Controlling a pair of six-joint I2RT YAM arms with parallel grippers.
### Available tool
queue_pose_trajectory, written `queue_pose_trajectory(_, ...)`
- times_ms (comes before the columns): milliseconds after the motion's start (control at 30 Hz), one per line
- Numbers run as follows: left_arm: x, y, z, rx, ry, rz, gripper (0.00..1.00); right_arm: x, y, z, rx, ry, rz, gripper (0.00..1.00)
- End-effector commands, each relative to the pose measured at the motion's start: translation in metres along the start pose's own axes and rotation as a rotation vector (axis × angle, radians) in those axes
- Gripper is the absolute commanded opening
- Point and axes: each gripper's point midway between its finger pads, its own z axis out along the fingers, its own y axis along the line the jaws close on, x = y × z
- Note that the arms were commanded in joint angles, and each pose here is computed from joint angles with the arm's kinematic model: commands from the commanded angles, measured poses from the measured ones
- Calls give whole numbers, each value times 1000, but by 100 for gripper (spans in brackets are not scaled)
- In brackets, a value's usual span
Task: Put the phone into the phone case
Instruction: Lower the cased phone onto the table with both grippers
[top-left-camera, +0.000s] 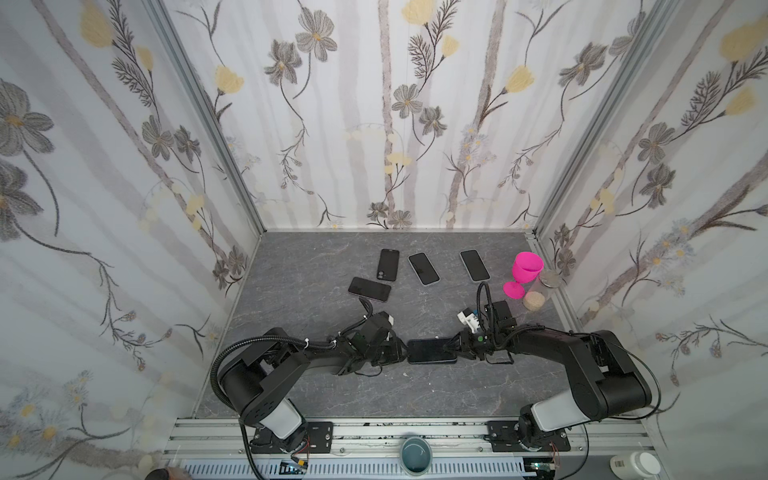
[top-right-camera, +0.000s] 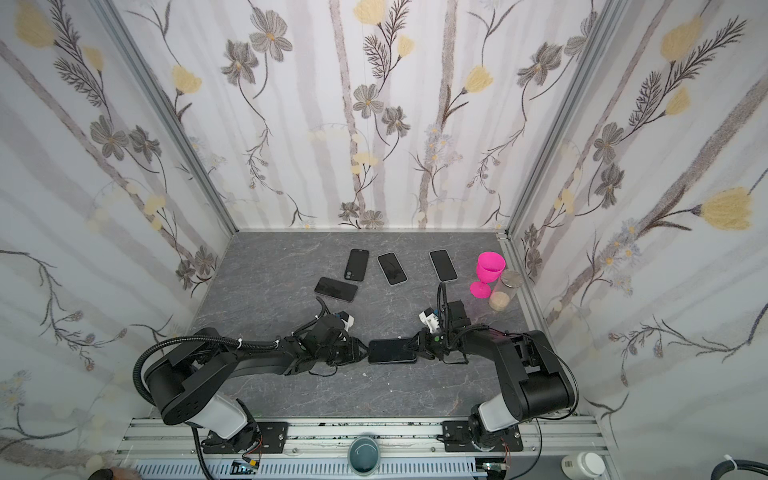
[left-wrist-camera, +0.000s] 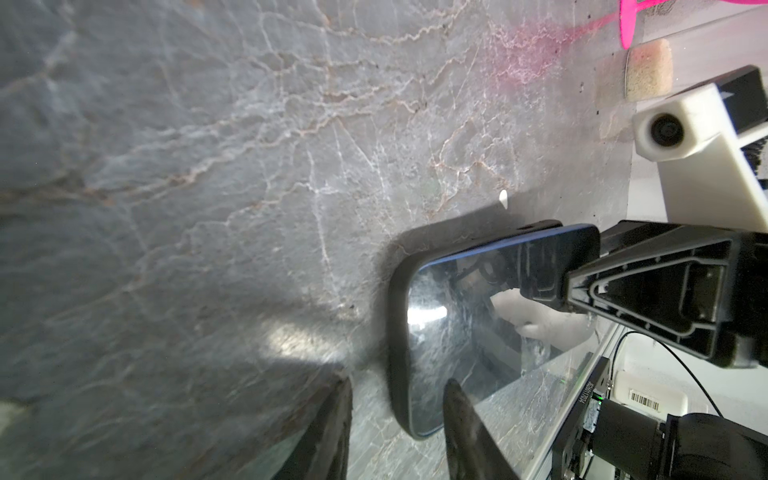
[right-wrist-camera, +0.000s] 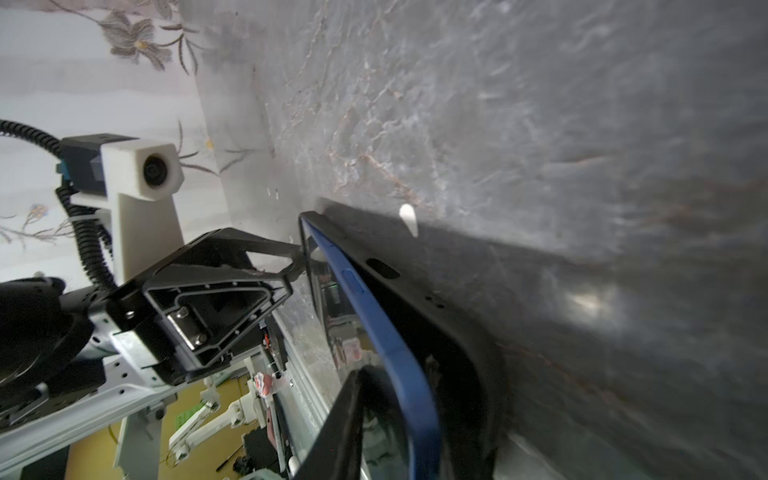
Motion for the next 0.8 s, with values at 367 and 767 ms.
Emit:
queue_pose_trajectory(367, -1, 16, -2, -82, -12, 4, 40, -6, -7, -23, 188, -30, -15, 37)
queue_pose_trajectory(767, -3, -7, 2, -51, 26, 80, 40, 0, -11, -35, 263, -12, -38, 29)
